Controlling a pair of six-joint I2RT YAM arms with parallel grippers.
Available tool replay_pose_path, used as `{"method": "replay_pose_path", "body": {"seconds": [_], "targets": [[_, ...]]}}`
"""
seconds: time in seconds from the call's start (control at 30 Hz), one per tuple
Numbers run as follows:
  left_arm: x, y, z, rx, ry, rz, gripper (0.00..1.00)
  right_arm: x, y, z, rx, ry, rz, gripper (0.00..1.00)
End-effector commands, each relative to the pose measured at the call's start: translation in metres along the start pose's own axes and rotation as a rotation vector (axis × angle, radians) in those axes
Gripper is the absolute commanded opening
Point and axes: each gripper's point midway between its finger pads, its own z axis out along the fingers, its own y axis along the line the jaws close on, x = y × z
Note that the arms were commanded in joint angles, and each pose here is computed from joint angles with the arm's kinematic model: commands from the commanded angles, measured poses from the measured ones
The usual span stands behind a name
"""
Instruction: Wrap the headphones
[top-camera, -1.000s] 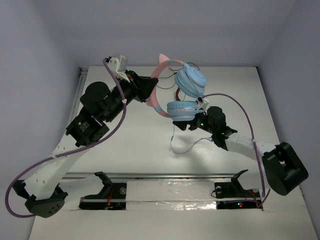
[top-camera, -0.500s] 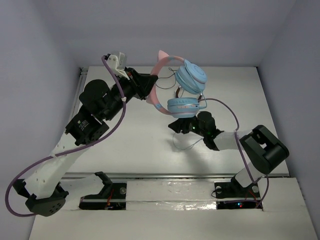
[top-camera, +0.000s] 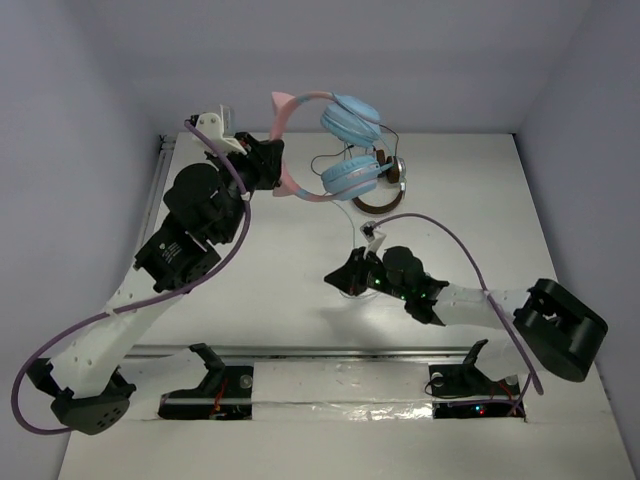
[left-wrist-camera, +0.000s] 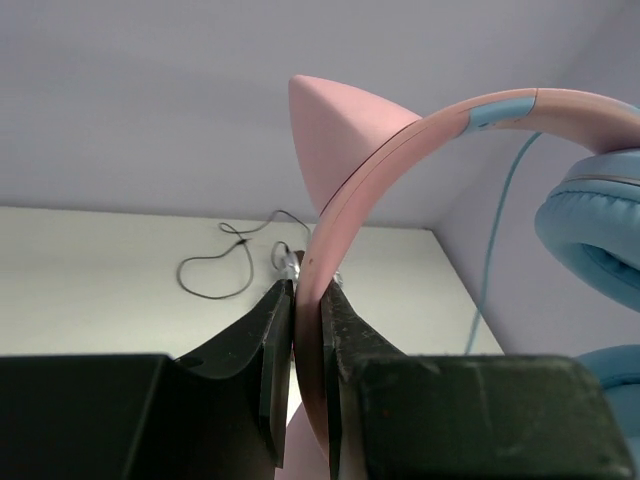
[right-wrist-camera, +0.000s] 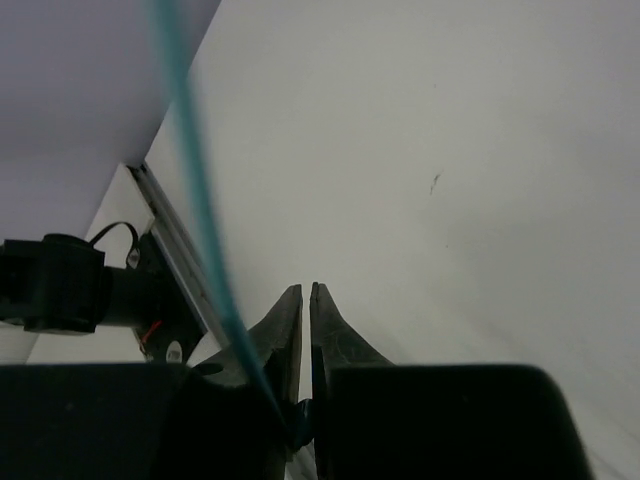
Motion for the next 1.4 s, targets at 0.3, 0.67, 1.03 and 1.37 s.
{"method": "replay_pose_path", "body": {"seconds": [0.3, 0.67, 1.03, 1.37], "targets": [[0.053, 0.114, -0.010, -0.517, -0.182, -0.049, 0.00, 0.037, 0.044, -0.047, 0.264, 0.201, -0.122, 0.00], [0.162, 0.144, -0.009, -0.533, 0.006, 0.010, 0.00, -0.001, 0.096, -0.086, 0.380, 0.296, -0.410, 0.00], [0.256, 0.121, -0.034, -0.381, 0.295, 0.058, 0.00, -0.068, 0.107, -0.083, 0.499, 0.168, -0.616, 0.00], [0.287, 0.104, -0.067, -0.273, 0.483, 0.090, 0.00, -0.099, 0.090, -0.071, 0.630, 0.075, -0.715, 0.00]]}}
